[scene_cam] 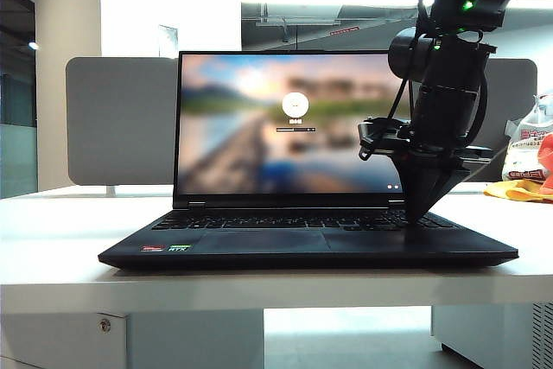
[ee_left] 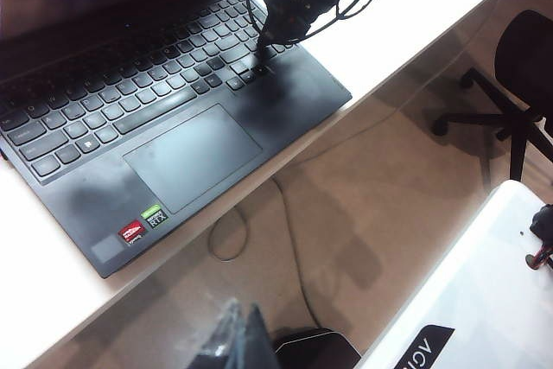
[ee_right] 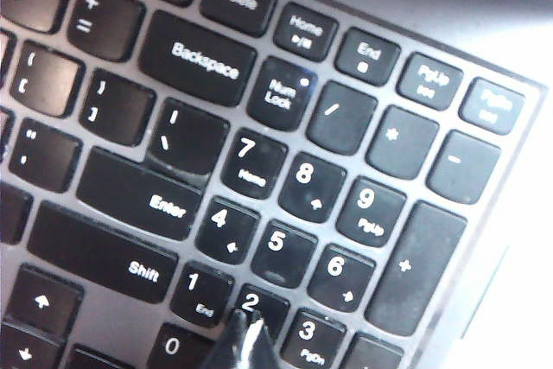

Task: Open the lid of the laptop and use the keypad to enter the password "123".

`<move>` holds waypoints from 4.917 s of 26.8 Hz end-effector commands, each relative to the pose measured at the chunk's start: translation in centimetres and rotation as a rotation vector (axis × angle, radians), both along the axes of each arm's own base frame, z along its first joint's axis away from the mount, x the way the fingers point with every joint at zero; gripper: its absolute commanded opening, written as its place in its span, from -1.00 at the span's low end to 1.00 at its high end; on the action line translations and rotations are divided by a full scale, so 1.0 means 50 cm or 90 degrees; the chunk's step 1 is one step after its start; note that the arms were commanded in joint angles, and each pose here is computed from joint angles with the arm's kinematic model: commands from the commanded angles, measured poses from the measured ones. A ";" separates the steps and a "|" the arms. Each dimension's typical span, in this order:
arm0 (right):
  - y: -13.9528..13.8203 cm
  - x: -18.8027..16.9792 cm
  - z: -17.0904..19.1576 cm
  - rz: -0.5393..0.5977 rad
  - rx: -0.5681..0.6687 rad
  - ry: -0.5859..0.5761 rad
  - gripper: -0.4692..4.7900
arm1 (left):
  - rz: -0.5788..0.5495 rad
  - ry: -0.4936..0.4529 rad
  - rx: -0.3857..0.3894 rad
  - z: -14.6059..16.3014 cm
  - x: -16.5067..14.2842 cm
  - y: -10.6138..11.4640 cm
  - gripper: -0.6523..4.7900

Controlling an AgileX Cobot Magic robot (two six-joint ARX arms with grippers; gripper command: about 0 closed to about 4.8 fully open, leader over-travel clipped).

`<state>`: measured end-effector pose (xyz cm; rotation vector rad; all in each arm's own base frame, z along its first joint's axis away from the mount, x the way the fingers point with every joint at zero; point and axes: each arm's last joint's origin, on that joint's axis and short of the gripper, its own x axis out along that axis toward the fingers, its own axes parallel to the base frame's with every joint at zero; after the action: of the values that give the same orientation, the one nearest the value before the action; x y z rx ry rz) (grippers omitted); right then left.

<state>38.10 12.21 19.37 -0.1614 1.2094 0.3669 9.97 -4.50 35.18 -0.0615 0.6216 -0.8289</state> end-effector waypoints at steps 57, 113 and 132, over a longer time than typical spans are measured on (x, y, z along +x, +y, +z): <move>-0.024 -0.026 0.134 0.004 0.053 -0.149 -0.85 | -0.002 -0.014 0.004 0.004 -0.001 0.000 -0.78; -0.169 -0.547 0.035 -0.066 0.229 -0.460 -0.84 | 0.370 -0.315 -0.054 -0.173 -0.118 0.066 -0.78; -0.169 -0.548 0.034 -0.064 0.229 -0.458 -0.84 | 0.465 -0.318 0.001 -0.230 -0.078 0.080 -0.78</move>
<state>10.67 3.75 20.91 0.0727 0.4424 0.3845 5.56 -0.56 24.24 -0.0618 0.1081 -0.1132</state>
